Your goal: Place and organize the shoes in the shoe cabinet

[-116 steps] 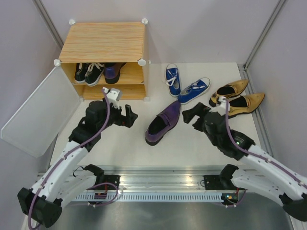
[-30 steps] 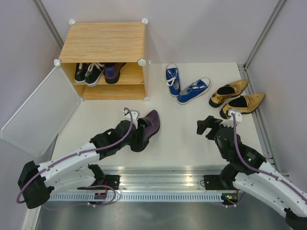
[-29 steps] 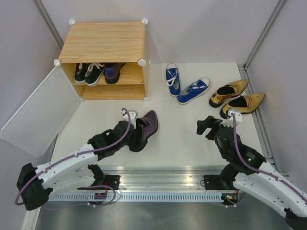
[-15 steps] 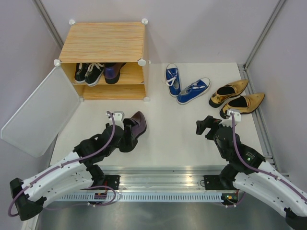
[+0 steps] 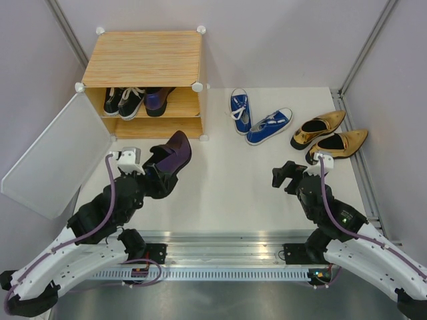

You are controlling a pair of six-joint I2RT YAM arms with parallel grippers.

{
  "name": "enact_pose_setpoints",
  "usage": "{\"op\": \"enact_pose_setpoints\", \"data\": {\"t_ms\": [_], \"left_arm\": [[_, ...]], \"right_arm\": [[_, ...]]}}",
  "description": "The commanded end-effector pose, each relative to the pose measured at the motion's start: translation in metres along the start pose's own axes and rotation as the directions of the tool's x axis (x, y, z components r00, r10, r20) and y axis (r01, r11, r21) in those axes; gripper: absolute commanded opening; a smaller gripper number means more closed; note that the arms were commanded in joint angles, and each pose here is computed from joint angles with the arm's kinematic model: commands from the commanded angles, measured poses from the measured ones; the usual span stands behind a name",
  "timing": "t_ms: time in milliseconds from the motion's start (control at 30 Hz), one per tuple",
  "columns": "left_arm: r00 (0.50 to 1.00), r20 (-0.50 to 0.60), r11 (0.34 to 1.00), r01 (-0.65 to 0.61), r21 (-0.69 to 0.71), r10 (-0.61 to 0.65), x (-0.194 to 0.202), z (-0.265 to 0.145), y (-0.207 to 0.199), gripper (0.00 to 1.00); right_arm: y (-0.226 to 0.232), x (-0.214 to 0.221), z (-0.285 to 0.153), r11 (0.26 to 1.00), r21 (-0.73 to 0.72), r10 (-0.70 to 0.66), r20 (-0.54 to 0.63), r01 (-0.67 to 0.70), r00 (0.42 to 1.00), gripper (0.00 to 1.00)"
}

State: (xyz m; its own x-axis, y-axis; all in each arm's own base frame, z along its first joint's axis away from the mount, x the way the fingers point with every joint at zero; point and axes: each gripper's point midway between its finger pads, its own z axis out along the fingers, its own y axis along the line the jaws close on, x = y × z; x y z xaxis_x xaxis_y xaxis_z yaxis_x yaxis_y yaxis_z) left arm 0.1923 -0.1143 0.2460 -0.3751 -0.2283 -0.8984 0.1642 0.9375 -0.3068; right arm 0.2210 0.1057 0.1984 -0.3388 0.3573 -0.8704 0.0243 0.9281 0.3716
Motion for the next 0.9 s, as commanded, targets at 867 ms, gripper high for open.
{"op": "enact_pose_setpoints", "data": {"t_ms": [867], "left_arm": [[0.965,0.257,0.998,-0.053,0.040,0.041,-0.058,0.041,-0.041,0.02]], "right_arm": [[0.004,-0.003,0.009,1.000,0.012,-0.021,0.007,0.021,1.000,0.98]]}}
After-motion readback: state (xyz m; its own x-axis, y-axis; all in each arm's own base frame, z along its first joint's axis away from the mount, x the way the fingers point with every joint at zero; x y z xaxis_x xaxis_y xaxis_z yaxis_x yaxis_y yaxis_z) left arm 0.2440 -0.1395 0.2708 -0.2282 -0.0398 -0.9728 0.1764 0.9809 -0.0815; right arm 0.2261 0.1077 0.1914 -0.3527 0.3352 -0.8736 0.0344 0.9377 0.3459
